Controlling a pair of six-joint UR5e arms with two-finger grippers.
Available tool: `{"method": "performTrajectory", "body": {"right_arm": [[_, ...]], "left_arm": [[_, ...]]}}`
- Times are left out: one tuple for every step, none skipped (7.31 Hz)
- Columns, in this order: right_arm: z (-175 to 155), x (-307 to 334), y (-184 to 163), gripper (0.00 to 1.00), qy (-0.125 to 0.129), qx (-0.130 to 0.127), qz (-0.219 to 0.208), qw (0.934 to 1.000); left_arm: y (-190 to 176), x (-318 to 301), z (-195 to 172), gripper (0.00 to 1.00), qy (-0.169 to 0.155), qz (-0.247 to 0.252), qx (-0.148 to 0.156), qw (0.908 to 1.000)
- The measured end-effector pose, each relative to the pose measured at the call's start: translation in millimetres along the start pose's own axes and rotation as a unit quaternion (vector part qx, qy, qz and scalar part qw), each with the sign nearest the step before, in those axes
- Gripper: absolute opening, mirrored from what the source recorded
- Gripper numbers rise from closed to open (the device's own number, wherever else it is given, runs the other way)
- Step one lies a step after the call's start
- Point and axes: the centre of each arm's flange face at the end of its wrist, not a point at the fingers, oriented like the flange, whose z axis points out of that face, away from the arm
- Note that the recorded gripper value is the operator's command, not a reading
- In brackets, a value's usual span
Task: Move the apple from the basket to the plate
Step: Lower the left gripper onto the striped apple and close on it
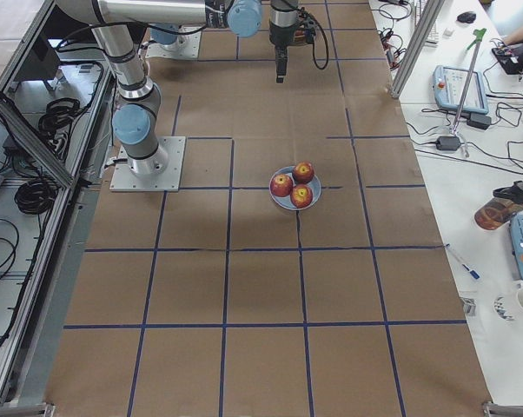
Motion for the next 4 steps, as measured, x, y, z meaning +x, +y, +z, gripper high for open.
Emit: {"method": "performTrajectory", "body": {"right_arm": [[0, 0, 0, 1.00, 0.000, 0.000, 0.000, 1.0000], [0, 0, 0, 1.00, 0.000, 0.000, 0.000, 1.0000], [0, 0, 0, 1.00, 0.000, 0.000, 0.000, 1.0000], [0, 0, 0, 1.00, 0.000, 0.000, 0.000, 1.0000]], "left_arm": [[-3, -22, 25, 0.99, 0.000, 0.009, -0.006, 0.9999], [-5, -42, 45, 0.99, 0.002, 0.014, -0.016, 0.9998], [-11, -56, 65, 0.99, 0.003, 0.037, -0.019, 0.9991], [-22, -70, 87, 0.99, 0.000, 0.071, -0.013, 0.9974]]}}
